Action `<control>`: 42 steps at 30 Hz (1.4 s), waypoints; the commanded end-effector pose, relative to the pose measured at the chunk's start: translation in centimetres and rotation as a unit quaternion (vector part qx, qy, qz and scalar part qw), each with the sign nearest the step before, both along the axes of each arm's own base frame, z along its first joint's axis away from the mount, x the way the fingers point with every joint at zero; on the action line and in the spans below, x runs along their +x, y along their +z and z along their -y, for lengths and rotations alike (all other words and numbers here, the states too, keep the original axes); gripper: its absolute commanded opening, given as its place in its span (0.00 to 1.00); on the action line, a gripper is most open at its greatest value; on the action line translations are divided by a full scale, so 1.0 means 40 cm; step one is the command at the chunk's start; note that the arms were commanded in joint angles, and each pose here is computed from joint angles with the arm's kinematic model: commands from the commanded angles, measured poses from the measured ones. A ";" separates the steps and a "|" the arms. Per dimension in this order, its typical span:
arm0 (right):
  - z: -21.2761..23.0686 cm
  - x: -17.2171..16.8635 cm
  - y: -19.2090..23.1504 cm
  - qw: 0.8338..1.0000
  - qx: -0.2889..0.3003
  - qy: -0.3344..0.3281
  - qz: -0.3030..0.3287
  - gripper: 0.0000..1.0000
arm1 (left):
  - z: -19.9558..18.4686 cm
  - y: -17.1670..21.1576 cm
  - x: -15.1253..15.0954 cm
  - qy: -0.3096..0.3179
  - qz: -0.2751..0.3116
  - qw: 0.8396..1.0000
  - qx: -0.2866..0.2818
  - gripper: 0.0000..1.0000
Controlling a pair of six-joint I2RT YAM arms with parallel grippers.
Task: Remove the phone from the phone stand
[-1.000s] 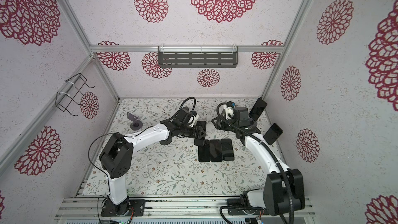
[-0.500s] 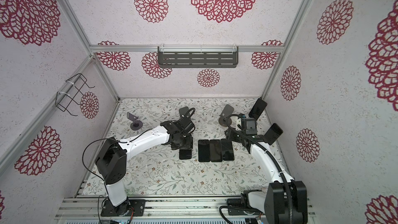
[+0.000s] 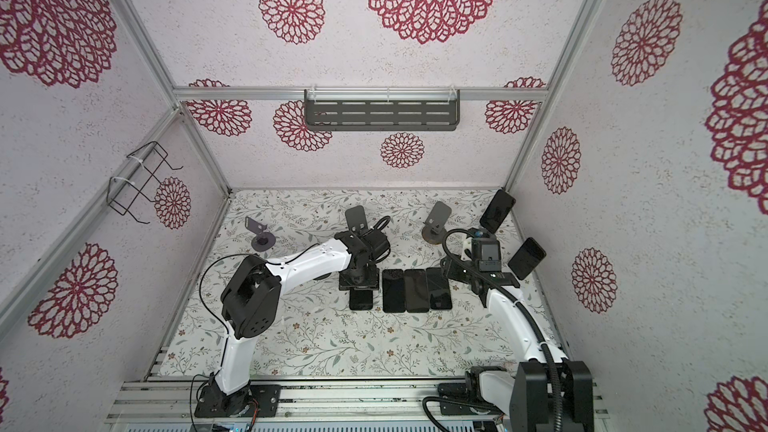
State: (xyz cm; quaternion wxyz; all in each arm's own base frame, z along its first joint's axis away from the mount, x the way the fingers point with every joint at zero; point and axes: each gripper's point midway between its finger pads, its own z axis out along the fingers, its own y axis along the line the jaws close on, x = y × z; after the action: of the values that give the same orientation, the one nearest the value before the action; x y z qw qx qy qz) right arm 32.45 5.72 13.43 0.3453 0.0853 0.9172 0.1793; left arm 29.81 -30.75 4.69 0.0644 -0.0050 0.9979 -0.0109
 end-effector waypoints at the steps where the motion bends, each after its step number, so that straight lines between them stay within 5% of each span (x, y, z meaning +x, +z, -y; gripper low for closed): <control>1: 0.010 0.012 0.038 0.999 -0.003 -0.004 0.032 0.54 | 0.031 0.021 0.005 -0.006 0.006 1.000 -0.014 0.26; 42: 0.027 -0.003 0.013 1.000 -0.011 -0.012 0.024 0.54 | 0.059 -0.073 0.011 -0.020 -0.017 0.999 -0.040 0.58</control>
State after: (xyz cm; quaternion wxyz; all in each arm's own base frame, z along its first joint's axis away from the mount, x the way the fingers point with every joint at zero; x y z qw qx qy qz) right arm 32.24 5.07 13.36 0.3545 0.0926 0.9136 0.1761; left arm 30.23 -33.15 2.51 0.0519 0.0188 0.9971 -0.0520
